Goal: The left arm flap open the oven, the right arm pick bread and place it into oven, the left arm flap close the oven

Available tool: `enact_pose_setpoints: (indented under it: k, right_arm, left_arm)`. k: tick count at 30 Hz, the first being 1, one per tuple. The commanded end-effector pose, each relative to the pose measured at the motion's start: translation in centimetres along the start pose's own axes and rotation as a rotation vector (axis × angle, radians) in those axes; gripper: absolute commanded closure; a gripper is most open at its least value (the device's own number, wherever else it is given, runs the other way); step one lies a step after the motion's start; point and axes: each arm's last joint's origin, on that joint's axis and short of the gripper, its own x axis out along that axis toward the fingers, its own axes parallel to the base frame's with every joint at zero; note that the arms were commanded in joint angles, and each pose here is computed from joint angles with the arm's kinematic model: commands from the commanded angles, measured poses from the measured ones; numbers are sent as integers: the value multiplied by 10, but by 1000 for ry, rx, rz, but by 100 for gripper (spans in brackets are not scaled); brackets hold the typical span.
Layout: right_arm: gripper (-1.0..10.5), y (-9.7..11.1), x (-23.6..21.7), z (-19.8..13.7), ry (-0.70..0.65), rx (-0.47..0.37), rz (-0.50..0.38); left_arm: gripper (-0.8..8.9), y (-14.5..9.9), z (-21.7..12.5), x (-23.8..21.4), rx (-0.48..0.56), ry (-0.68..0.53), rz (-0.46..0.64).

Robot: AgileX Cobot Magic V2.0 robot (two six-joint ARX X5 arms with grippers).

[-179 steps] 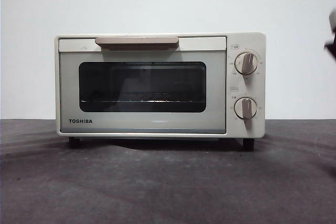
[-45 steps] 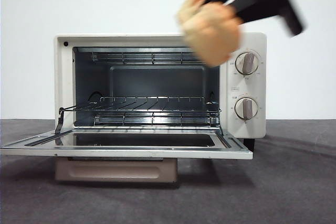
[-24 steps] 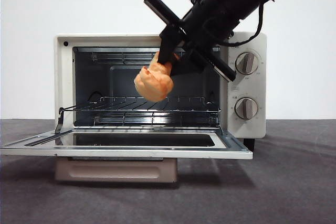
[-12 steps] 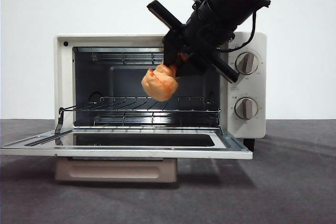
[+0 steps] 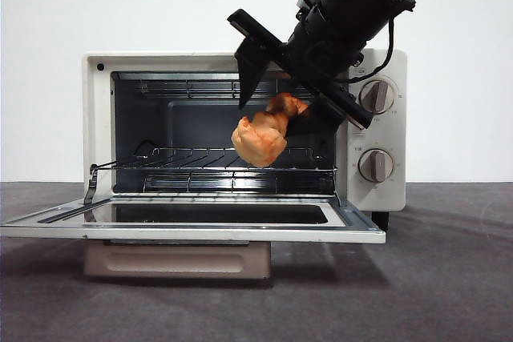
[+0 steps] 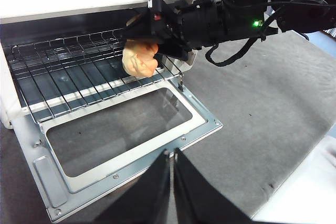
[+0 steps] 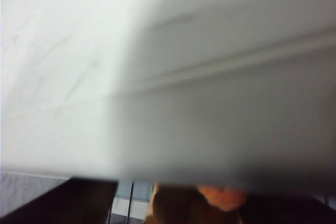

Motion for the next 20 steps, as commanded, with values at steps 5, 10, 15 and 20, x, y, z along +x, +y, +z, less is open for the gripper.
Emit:
enact_pose_setpoints:
  k: [5, 10, 15, 20]
  right_arm:
    - [585, 10, -2, -1, 25, -12, 31]
    - [561, 11, -8, 0, 32, -27, 17]
    - [540, 11, -10, 1, 33, -27, 20]
    - [477, 11, -10, 0, 35, -27, 16]
  left_arm:
    - [798, -2, 5, -4, -4, -23, -14]
    - [798, -2, 5, -4, -5, -23, -14]
    - [798, -2, 5, -4, -5, -23, -14]
    - [798, -2, 5, -4, -7, -23, -14]
